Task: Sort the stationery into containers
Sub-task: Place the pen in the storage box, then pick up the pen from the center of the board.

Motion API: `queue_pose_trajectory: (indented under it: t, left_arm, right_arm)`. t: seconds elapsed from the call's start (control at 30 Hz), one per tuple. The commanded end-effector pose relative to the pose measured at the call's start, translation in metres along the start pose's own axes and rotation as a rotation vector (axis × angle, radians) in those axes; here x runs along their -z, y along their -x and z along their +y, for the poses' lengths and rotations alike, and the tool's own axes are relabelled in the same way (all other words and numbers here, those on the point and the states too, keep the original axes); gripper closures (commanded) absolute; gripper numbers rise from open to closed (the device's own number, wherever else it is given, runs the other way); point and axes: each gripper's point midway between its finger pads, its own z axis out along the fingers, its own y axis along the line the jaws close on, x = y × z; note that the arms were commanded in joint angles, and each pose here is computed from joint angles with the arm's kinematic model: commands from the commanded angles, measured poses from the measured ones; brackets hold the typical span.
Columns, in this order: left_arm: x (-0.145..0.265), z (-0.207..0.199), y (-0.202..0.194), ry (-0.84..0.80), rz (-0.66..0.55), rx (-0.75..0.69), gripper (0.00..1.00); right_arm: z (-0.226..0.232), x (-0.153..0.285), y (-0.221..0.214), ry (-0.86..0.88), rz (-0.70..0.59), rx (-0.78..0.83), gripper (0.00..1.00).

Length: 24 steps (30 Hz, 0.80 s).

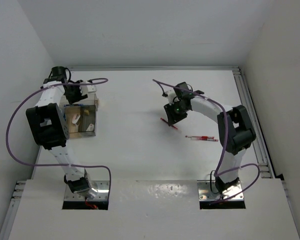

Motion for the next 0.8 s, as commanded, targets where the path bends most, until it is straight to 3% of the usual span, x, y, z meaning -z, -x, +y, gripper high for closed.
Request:
queue_pose_trajectory:
  t: [0.0, 0.27, 0.5, 0.77]
  left_arm:
    - [0.013, 0.017, 0.015, 0.066, -0.050, 0.035, 0.48]
    - [0.085, 0.034, 0.065, 0.182, -0.257, 0.101, 0.48]
    - [0.130, 0.005, 0.104, 0.228, -0.379, 0.093, 0.47]
    - [0.158, -0.036, 0.139, 0.167, -0.500, 0.071, 0.49]
  right_arm:
    - [-0.008, -0.005, 0.012, -0.094, 0.004, 0.139, 0.58]
    - [-0.016, -0.029, 0.002, -0.155, 0.069, 0.217, 0.64]
    - [-0.032, -0.037, -0.004, -0.226, 0.100, 0.245, 0.67]
    - [-0.032, -0.038, -0.027, -0.209, 0.153, 0.276, 0.91]
